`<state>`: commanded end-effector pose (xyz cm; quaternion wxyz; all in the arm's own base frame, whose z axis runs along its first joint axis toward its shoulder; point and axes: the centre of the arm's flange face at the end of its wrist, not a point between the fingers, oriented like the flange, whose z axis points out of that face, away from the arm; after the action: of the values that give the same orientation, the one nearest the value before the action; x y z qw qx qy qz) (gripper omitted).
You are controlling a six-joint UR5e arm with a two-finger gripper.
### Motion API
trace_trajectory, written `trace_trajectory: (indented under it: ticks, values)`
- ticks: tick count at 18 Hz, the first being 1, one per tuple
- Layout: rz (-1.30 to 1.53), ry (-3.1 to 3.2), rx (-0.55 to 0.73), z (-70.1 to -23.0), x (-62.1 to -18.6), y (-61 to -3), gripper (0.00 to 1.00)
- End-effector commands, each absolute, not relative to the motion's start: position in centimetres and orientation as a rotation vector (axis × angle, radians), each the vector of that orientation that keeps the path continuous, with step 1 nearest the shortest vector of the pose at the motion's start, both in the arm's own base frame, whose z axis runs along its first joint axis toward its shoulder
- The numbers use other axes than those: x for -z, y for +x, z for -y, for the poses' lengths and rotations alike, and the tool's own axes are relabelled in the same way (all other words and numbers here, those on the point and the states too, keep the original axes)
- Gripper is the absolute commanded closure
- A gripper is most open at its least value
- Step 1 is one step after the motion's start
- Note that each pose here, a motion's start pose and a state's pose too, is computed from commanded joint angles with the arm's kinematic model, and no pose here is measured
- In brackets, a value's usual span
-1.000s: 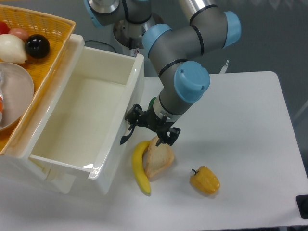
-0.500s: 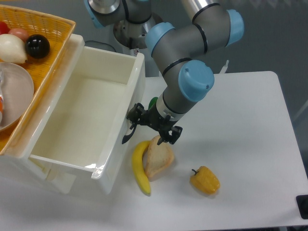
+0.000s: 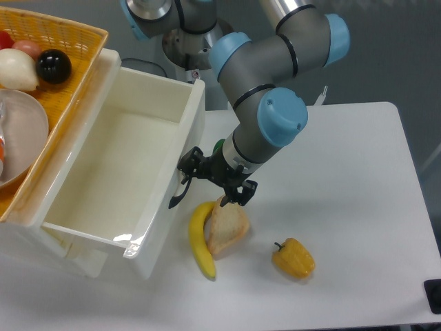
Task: Slide the top drawer open
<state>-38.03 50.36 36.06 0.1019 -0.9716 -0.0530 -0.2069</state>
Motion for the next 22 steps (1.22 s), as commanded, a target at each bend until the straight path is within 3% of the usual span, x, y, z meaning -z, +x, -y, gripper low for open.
trace_trajectory:
  ticks: [16, 22]
  values:
    - [0.205, -2.799, 0.567, -48.5, -38.2, -40.4, 0.0]
    - [0.191, -2.737, 0.376, -47.5, -39.2, -43.9, 0.0]
